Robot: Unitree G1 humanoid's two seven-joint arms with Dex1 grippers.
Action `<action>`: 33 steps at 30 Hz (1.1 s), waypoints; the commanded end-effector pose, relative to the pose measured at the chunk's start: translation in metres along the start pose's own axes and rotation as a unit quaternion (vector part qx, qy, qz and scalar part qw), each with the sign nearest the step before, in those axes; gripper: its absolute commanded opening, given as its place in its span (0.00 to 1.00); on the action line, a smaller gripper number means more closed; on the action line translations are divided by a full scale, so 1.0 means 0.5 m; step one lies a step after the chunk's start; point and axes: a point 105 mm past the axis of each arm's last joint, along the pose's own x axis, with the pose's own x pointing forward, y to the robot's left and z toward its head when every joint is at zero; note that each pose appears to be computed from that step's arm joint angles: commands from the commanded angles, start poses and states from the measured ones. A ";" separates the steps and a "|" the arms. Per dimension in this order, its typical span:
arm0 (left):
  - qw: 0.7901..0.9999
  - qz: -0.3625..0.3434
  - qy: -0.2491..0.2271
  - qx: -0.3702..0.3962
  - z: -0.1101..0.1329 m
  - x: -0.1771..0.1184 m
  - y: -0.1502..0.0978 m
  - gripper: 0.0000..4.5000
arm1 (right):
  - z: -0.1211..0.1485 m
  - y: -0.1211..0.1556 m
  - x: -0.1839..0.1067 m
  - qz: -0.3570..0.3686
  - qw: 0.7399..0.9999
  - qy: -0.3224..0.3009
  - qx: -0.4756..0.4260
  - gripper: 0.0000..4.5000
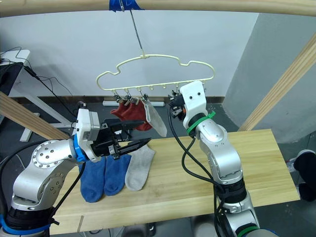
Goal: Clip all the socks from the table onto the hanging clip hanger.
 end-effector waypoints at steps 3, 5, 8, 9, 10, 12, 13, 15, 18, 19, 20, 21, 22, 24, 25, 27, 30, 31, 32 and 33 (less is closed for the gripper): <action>1.000 -0.002 -0.014 0.016 0.016 0.002 -0.001 0.62 | 0.033 0.008 0.004 -0.001 0.999 -0.033 0.004 0.41; 1.000 -0.002 -0.013 0.016 0.016 0.002 -0.001 0.62 | 0.032 0.011 0.005 0.000 0.999 -0.032 0.008 0.41; 1.000 -0.002 -0.014 0.016 0.015 0.003 -0.001 0.62 | 0.032 0.015 0.006 0.002 0.999 -0.032 0.012 0.41; 1.000 -0.002 -0.014 0.016 0.015 0.003 -0.001 0.62 | 0.032 0.016 0.006 0.002 0.999 -0.033 0.014 0.41; 1.000 -0.002 -0.015 0.016 0.015 0.004 -0.001 0.62 | 0.032 0.016 0.006 0.002 0.999 -0.034 0.016 0.41; 1.000 -0.003 -0.015 0.016 0.015 0.004 -0.002 0.62 | 0.032 0.017 0.007 0.002 0.999 -0.035 0.017 0.41; 1.000 -0.003 -0.014 0.015 0.014 0.004 -0.002 0.62 | 0.031 0.017 0.007 0.001 0.999 -0.034 0.020 0.41; 1.000 -0.002 -0.013 0.015 0.012 0.004 -0.001 0.62 | 0.031 0.015 0.008 -0.003 0.999 -0.034 0.026 0.41; 1.000 -0.002 -0.013 0.014 0.011 0.004 -0.002 0.62 | 0.031 0.015 0.009 -0.005 0.999 -0.035 0.028 0.41; 1.000 -0.003 -0.013 0.014 0.011 0.004 -0.002 0.62 | 0.032 0.015 0.010 -0.006 0.999 -0.035 0.031 0.41; 1.000 -0.003 -0.013 0.014 0.010 0.004 -0.002 0.62 | 0.032 0.015 0.010 -0.006 0.999 -0.035 0.032 0.41; 1.000 -0.003 -0.013 0.013 0.010 0.004 -0.003 0.62 | 0.032 0.015 0.010 -0.007 0.999 -0.035 0.036 0.41; 1.000 -0.003 -0.013 0.013 0.010 0.004 -0.003 0.62 | 0.032 0.015 0.011 -0.008 0.999 -0.035 0.040 0.41; 1.000 -0.003 -0.013 0.013 0.010 0.004 -0.003 0.62 | 0.032 0.015 0.011 -0.010 0.998 -0.034 0.045 0.41; 1.000 -0.003 -0.013 0.012 0.010 0.004 -0.003 0.62 | 0.032 0.014 0.011 -0.014 0.998 -0.033 0.048 0.41; 1.000 -0.003 -0.012 0.012 0.009 0.004 -0.003 0.62 | 0.031 0.013 0.009 -0.022 0.998 -0.029 0.058 0.41; 1.000 -0.004 -0.012 0.011 0.008 0.005 -0.003 0.62 | 0.030 0.015 0.007 -0.027 0.997 -0.026 0.066 0.41; 1.000 -0.004 -0.012 0.011 0.008 0.005 -0.003 0.62 | 0.029 0.016 0.006 -0.028 0.997 -0.025 0.068 0.41; 1.000 -0.004 -0.012 0.011 0.008 0.005 -0.004 0.62 | 0.030 0.017 0.005 -0.029 0.997 -0.024 0.071 0.41; 1.000 -0.004 -0.012 0.011 0.007 0.005 -0.004 0.62 | 0.030 0.020 0.005 -0.030 0.996 -0.024 0.079 0.41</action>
